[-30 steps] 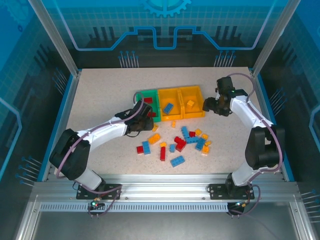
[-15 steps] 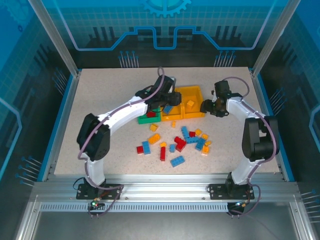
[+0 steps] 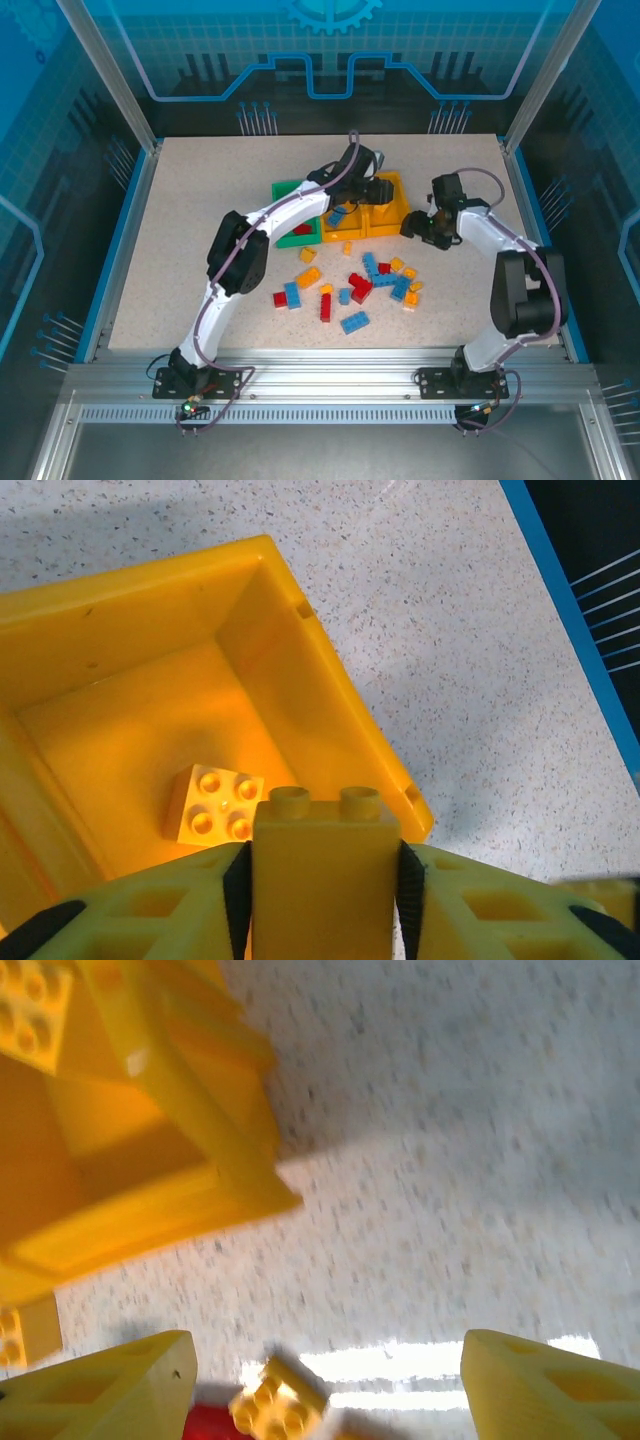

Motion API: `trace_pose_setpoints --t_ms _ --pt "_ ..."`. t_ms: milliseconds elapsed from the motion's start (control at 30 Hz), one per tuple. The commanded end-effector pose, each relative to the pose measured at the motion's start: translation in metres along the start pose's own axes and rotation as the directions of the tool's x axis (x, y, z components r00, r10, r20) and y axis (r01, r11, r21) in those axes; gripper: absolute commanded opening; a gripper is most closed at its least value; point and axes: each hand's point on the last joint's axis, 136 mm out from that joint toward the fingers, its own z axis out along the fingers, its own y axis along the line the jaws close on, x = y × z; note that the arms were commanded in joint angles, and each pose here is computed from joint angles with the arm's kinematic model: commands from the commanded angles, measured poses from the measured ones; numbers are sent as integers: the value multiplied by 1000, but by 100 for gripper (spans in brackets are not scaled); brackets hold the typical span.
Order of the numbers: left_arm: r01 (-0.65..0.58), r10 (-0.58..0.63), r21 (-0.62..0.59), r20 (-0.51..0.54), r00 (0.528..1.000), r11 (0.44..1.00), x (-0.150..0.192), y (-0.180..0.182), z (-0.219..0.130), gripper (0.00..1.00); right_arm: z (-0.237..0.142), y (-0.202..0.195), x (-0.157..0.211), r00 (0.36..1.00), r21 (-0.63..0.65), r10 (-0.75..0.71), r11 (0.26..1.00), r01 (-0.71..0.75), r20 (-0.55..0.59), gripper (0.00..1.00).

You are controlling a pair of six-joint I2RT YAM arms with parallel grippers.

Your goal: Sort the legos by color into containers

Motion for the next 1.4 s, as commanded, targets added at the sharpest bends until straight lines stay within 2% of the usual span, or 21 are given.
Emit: trace_pose_setpoints --t_ms 0,200,300,467,667,867,967,1367 --pt "13 -13 -6 -26 1000 1000 3 -1 3 49 -19 -3 39 996 26 65 998 -64 -57 73" --pt "25 -25 19 14 1000 1000 -3 -9 -10 63 -30 -8 97 992 77 68 995 -60 -110 72" --pt "26 -29 50 52 998 998 -6 -16 -30 66 -30 -11 129 991 112 53 993 -39 -125 70" --pt "19 -25 67 91 996 998 2 -18 -66 75 -26 -19 158 990 116 53 993 -39 -128 67" --pt "29 -33 41 102 994 999 31 -2 -96 81 -26 -7 154 995 95 2 995 7 -96 65" --pt "41 -39 -15 81 996 999 60 19 -113 82 -20 -4 157 990 104 -21 994 36 -140 63" --pt "46 -44 -32 64 997 998 75 27 -119 83 -19 -9 161 989 120 -35 991 53 -142 60" --pt "77 -75 -62 36 997 995 100 42 -128 83 -8 -22 166 979 192 -68 976 105 -190 60"
